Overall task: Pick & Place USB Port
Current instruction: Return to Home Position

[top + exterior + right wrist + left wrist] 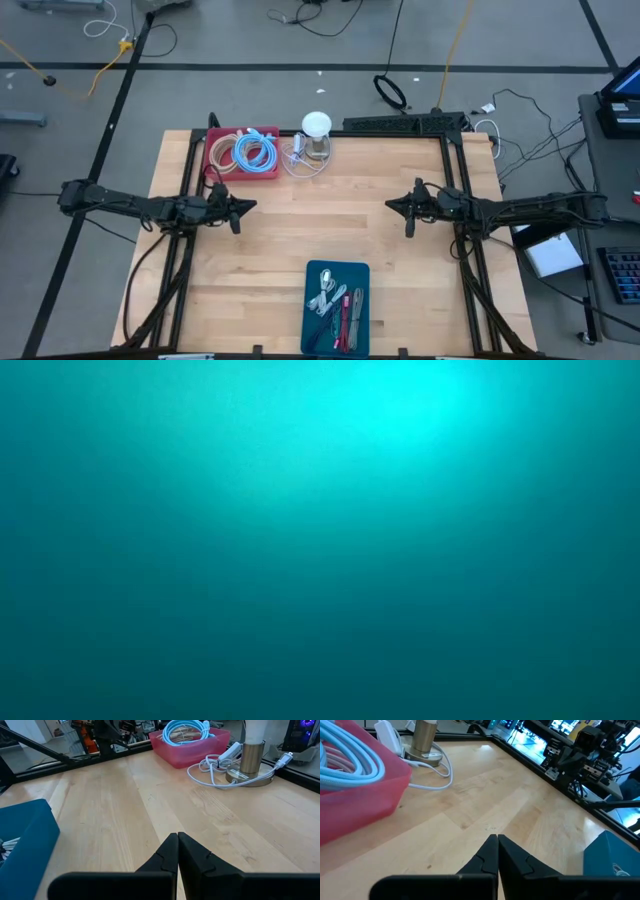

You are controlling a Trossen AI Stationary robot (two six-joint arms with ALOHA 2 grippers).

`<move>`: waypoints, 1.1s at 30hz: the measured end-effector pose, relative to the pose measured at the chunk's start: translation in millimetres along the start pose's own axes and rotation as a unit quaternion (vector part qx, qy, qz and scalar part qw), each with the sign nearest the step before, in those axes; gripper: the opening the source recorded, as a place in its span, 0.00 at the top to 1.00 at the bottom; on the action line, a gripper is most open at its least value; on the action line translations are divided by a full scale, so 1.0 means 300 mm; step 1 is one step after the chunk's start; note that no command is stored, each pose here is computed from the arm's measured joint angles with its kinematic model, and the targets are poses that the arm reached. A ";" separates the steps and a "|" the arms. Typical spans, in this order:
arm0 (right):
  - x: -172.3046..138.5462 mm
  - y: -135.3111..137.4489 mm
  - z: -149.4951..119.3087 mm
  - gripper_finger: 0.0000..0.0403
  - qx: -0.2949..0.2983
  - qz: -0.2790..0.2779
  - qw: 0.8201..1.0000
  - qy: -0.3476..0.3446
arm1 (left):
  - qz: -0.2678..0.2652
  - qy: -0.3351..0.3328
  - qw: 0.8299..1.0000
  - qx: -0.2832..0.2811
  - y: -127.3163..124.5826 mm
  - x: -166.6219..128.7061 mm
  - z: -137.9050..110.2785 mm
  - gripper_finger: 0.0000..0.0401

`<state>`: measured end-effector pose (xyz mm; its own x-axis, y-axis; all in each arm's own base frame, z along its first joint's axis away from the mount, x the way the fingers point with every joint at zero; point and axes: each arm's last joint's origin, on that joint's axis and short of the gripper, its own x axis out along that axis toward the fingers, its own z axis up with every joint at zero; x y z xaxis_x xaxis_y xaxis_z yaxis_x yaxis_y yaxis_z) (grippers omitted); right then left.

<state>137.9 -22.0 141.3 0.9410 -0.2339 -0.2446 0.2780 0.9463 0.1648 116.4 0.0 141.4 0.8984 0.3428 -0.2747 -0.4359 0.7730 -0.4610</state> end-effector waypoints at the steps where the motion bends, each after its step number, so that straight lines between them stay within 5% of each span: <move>1: 0.000 0.000 0.000 1.00 0.000 0.000 1.000 0.000 | 0.000 0.000 1.000 0.000 0.000 0.000 0.000 0.99; 33: 0.000 0.000 0.000 1.00 0.000 0.000 1.000 0.000 | 0.000 0.000 1.000 0.000 0.000 0.000 0.000 0.93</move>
<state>137.9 -22.0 141.3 0.9410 -0.2339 -0.2447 0.2781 0.9462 0.1652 116.4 0.0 141.4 0.8985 0.3424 -0.2747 -0.4356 0.7727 -0.4616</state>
